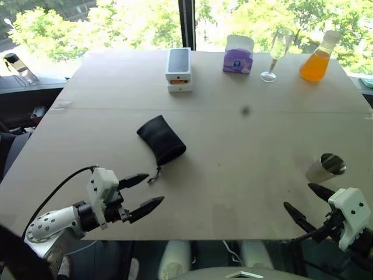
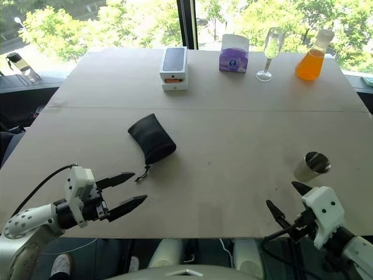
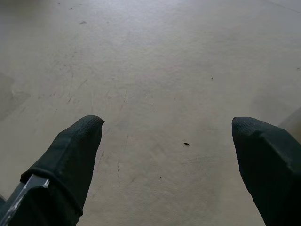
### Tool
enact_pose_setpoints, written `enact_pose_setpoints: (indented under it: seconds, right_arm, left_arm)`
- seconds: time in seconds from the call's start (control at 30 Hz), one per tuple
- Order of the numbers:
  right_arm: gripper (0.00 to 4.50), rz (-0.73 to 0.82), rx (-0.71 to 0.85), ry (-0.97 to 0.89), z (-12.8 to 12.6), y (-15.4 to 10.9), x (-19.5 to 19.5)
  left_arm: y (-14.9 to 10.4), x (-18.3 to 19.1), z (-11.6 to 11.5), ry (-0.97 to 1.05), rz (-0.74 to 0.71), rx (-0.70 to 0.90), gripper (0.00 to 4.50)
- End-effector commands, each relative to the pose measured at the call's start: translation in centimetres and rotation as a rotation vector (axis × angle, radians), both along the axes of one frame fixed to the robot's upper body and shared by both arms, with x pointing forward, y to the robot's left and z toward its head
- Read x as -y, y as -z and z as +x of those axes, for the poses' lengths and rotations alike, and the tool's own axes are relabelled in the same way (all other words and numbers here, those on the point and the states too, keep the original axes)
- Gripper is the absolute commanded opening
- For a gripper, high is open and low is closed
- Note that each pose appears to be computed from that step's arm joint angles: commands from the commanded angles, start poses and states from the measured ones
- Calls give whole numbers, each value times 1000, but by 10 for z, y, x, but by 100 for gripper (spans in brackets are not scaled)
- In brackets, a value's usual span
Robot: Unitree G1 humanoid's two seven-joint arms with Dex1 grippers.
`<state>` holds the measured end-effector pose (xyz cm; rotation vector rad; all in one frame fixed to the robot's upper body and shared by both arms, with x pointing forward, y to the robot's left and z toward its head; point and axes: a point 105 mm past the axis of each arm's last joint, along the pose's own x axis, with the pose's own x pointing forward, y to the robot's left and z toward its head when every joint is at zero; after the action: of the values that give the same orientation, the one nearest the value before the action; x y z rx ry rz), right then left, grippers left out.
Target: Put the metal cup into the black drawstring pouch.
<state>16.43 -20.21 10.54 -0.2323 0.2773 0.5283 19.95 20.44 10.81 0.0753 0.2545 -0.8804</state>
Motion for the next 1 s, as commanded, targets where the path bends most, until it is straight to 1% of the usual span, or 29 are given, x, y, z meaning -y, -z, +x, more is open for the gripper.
enact_pose_setpoints:
  seconds: [0.03, 0.1, 0.13, 0.23, 0.3, 0.37, 0.43, 0.5, 0.57, 0.63, 0.7, 0.77, 0.9, 1.0]
  right_arm:
    - [450, 19, 40, -4, 4, -11, -4]
    - [450, 48, 78, -22, 13, -23, -14]
    - [450, 28, 89, -26, 16, -26, -16]
    - [450, -110, 126, 1, 25, -32, -14]
    - [450, -125, 106, -11, 27, -36, -14]
    - [450, -105, 84, -42, 33, -48, -11]
    - [450, -131, 74, -48, 41, -65, -2]
    - [450, -161, 66, -38, 46, -76, 5]
    - [450, -166, 20, -10, 46, -83, 13]
    - [450, -183, -47, -4, 41, -83, 16]
    - [450, -218, -109, 40, 37, -78, 23]
    - [450, -221, -158, 88, 36, -73, 30]
    - [450, -225, -189, 120, 37, -70, 36]
    - [450, -212, -201, 147, 43, -71, 42]
  left_arm:
    - [-13, 3, 7, 20, -46, 32, 449]
    - [-24, 6, 15, 44, -98, 51, 449]
    - [-27, 7, 19, 48, -114, 57, 449]
    - [-35, 6, 30, 29, -146, 82, 449]
    - [-43, 10, 34, 59, -154, 97, 449]
    - [-54, 25, 32, 166, -148, 119, 449]
    - [-67, 42, 24, 307, -141, 136, 449]
    - [-73, 50, 19, 381, -140, 138, 449]
    - [-77, 55, 15, 461, -135, 133, 449]
    - [-80, 58, 13, 510, -132, 134, 449]
    - [-82, 60, 12, 544, -120, 152, 449]
    - [-85, 63, 11, 567, -125, 166, 449]
    - [-92, 65, 13, 575, -149, 205, 449]
    - [-98, 66, 13, 573, -181, 250, 449]
